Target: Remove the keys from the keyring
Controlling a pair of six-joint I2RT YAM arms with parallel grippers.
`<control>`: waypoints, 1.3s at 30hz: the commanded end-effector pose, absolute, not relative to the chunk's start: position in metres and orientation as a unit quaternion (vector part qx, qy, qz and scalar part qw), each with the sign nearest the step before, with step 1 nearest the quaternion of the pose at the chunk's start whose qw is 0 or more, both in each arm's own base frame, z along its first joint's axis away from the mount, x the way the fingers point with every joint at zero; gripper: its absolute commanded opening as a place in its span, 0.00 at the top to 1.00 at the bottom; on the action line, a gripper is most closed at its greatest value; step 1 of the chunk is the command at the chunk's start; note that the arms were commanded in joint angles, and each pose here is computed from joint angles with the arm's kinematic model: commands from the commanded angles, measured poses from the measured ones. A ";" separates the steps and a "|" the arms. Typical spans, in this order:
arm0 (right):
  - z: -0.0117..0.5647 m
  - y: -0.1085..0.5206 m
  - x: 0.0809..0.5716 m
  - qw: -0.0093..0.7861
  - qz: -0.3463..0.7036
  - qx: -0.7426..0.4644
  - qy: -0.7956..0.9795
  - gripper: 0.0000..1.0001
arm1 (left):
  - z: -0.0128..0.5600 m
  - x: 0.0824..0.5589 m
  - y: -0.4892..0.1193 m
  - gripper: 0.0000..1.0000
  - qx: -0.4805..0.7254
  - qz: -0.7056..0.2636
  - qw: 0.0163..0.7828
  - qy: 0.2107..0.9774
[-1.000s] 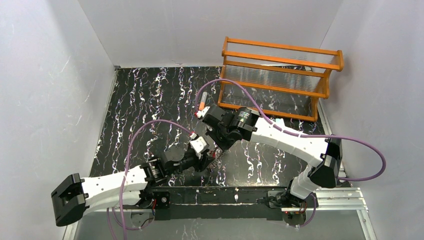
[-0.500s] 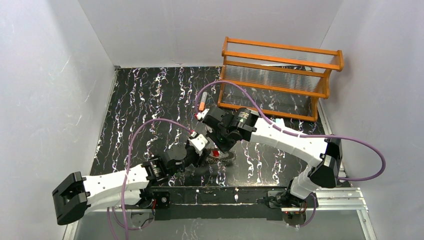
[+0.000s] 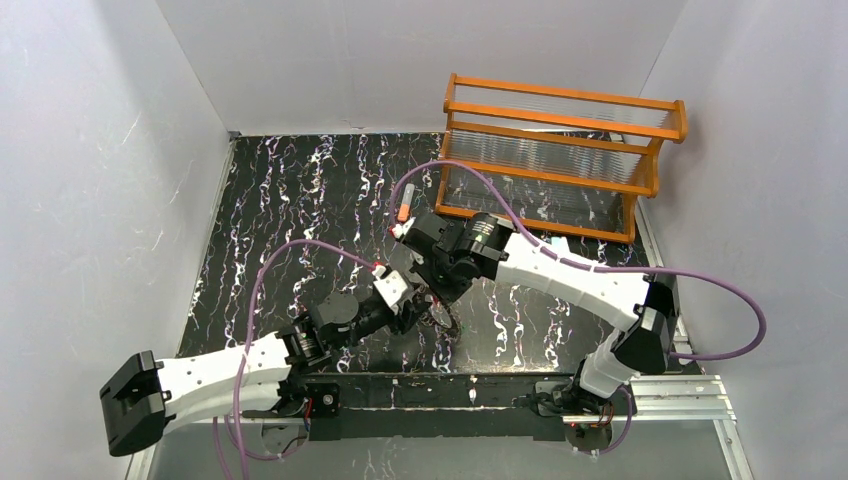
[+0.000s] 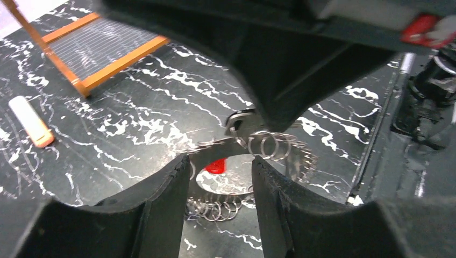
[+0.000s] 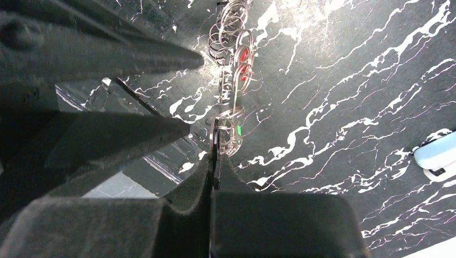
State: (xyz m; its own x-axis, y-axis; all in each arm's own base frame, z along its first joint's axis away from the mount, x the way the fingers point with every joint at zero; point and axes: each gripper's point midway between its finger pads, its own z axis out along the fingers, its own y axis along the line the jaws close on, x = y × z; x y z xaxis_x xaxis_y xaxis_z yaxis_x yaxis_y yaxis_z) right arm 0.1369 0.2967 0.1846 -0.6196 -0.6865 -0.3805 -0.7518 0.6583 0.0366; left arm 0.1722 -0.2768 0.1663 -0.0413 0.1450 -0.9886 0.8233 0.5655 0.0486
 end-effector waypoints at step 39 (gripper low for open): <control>0.213 0.292 0.140 0.170 0.107 -0.381 0.902 0.99 | 0.163 0.165 -0.305 1.00 0.374 -0.344 0.600 0.618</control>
State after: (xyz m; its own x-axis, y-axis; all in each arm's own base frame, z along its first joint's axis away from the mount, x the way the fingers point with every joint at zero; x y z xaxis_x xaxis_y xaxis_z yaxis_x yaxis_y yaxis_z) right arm 0.1342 0.2941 0.1880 -0.6558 -0.6755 -0.3370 -0.7305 0.6805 0.0576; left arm 0.1709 -0.3050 0.1598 -0.0446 0.0461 -0.9979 0.8555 0.5176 -0.0143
